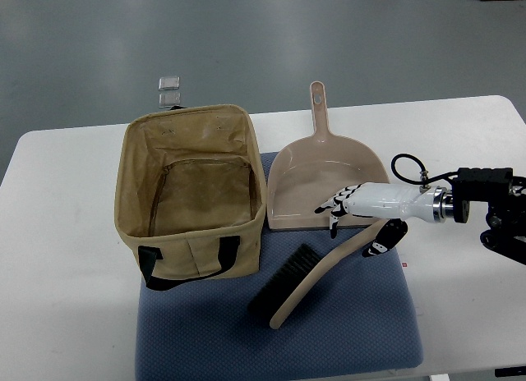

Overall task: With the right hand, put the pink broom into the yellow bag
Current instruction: 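Close the right hand around the beige brush handle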

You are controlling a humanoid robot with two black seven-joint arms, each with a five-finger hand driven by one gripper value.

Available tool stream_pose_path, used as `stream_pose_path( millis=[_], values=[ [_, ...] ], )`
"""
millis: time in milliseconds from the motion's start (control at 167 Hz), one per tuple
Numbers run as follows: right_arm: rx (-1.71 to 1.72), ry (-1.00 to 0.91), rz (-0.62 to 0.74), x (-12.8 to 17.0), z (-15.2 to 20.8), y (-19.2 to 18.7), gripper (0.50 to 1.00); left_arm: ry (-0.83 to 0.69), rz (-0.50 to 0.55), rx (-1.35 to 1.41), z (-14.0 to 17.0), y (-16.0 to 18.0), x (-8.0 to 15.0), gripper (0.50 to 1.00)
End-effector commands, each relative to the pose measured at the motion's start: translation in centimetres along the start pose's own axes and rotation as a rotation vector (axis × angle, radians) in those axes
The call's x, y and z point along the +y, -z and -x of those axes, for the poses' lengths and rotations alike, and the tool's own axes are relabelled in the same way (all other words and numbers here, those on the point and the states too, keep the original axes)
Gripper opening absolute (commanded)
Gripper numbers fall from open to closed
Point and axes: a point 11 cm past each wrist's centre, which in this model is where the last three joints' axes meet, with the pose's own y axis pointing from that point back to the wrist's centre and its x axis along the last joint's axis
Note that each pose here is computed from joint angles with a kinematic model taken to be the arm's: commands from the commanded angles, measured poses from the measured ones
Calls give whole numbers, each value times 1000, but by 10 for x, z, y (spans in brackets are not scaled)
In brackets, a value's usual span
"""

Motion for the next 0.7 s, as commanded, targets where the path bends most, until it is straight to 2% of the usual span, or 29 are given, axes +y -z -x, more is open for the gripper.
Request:
stream_pose_path(
  millis=[0,72,371,503,694],
  values=[
    [6,8,0,0,4,1,903,-2,0,0,0,0,0,1000],
    [12,17,-4,-2,8,2,877,0,0,0,0,0,0,1000],
    [33,15,21,-4,8,0,829,0,0,0,0,0,0,1000],
    [33,15,24,-4,8,-1,793,-2,0,0,0,0,0,1000],
    [34,17,21,-3,8,0,644,0,0,0,0,0,0,1000]
  ],
)
